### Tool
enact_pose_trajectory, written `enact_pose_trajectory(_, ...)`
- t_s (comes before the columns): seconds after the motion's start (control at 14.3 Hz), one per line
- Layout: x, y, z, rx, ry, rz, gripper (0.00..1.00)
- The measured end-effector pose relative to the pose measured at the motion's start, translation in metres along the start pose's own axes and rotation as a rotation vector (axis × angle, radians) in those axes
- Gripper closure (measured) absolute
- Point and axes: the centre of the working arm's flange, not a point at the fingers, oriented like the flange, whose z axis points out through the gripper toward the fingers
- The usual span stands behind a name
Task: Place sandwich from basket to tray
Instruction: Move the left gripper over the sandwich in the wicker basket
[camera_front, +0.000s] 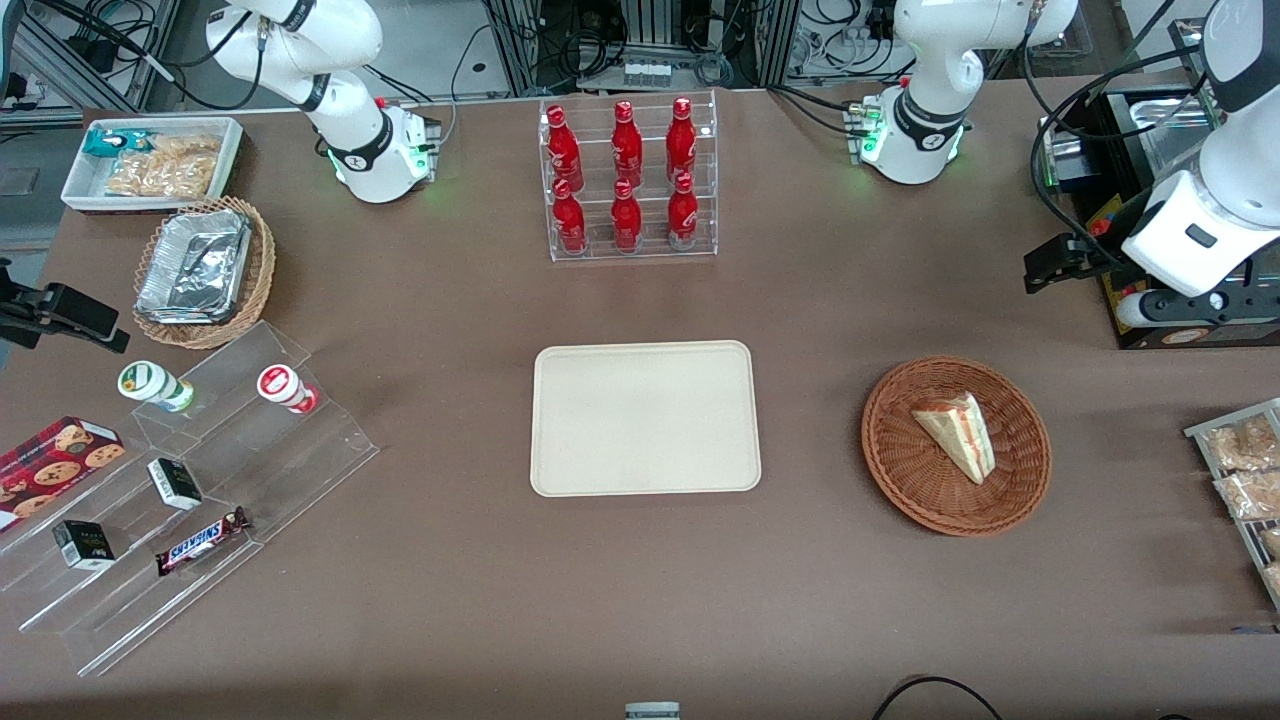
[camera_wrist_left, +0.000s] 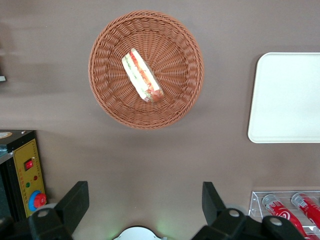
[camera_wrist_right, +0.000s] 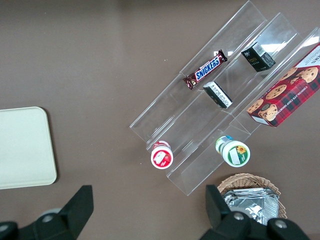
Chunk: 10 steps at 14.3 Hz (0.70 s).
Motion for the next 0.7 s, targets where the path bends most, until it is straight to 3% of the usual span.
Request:
enact_pose_trajectory(0.21,0.003,0.003,0.005,-0.016,-0.013,0.004,0.0)
enact_pose_trajectory(0.49,0.03,0.003,0.065,-0.001,-0.092,0.001,0.0)
enact_pose_trajectory(0.7,0.058,0.003,0.147,0.011,-0.062,0.0,0.0)
